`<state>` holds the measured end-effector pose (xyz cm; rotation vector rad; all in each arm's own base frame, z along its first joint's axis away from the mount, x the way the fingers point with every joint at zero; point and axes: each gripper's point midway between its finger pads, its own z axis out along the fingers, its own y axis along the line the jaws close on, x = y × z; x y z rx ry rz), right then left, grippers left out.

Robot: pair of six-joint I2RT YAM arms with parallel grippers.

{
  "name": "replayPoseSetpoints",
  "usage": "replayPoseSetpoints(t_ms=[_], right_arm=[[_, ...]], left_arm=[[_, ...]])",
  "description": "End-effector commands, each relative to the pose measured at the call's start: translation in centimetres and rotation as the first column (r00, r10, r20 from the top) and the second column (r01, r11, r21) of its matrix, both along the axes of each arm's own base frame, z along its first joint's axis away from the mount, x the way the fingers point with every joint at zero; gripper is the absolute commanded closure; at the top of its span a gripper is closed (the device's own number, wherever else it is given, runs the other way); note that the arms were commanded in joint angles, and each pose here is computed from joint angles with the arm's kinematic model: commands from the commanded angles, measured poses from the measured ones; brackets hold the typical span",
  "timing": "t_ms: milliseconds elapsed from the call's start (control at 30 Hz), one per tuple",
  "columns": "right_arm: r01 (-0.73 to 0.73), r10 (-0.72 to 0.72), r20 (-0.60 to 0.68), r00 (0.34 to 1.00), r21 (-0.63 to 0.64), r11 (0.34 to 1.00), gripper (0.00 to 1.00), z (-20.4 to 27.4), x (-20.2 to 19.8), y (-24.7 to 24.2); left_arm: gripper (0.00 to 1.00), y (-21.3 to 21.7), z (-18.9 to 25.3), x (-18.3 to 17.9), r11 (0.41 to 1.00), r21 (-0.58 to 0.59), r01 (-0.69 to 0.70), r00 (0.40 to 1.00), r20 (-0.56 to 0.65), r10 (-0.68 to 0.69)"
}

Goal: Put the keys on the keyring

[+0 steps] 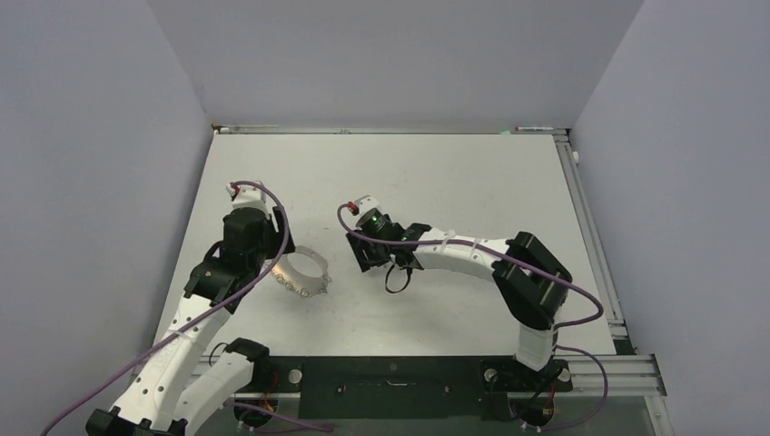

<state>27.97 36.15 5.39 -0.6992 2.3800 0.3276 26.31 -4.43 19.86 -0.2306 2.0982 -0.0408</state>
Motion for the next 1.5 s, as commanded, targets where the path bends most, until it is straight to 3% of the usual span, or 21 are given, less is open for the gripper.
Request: replayPoseSetpoints(t_ms=[0, 300, 433, 667, 833, 933, 1067, 1167, 1467], right_arm=[[0.065, -0.071, 0.078, 0.994, 0.077, 0.995, 0.41, 3.7, 1.6, -1.9], [0.132, -0.140, 0.059, 0.988, 0.135, 0.982, 0.46, 3.6, 1.7, -5.7], [0.151, -0.161, 0.054, 0.985, 0.152, 0.977, 0.47, 3.6, 1.6, -7.1], [0.066, -0.082, 0.059, 0.995, 0.225, 0.972, 0.47, 4.5, 0.5, -6.0], [-0.054, 0.026, 0.083, 0.996, 0.358, 0.932, 0.47, 6.8, -0.1, -1.9], [-0.096, 0.064, 0.094, 0.993, 0.384, 0.918, 0.50, 7.7, -0.3, 1.4], [-0.090, 0.055, 0.093, 0.994, 0.436, 0.896, 0.51, 7.9, 0.0, 5.7], [-0.126, 0.087, 0.100, 0.991, 0.492, 0.861, 0.51, 8.3, 0.2, 9.3], [-0.141, 0.113, 0.084, 0.990, 0.572, 0.808, 0.56, 8.1, 1.7, 18.1]], left_arm=[[0.36, -1.2, 0.5, 0.8, 0.998, -0.026, 0.057, 0.998, 0.020, -0.056], [0.45, -3.0, -2.3, 1.0, 0.992, -0.030, 0.124, 0.988, -0.094, -0.126], [0.52, -5.3, -4.4, 0.7, 0.974, -0.051, 0.222, 0.958, -0.175, -0.227], [0.60, -6.5, -5.5, 0.2, 0.964, -0.039, 0.262, 0.935, -0.236, -0.263], [0.59, -4.5, -2.8, 0.6, 0.983, 0.025, 0.183, 0.974, -0.144, -0.178], [0.59, -1.4, 0.0, 0.5, 0.997, 0.065, 0.030, 0.999, -0.030, -0.028], [0.57, 2.3, 3.9, -0.5, 0.993, -0.011, -0.117, 0.979, 0.168, 0.117], [0.56, 3.4, 5.3, -1.2, 0.986, -0.082, -0.143, 0.952, 0.260, 0.159], [0.56, 3.9, 6.7, -2.0, 0.982, -0.113, -0.154, 0.931, 0.315, 0.183]])
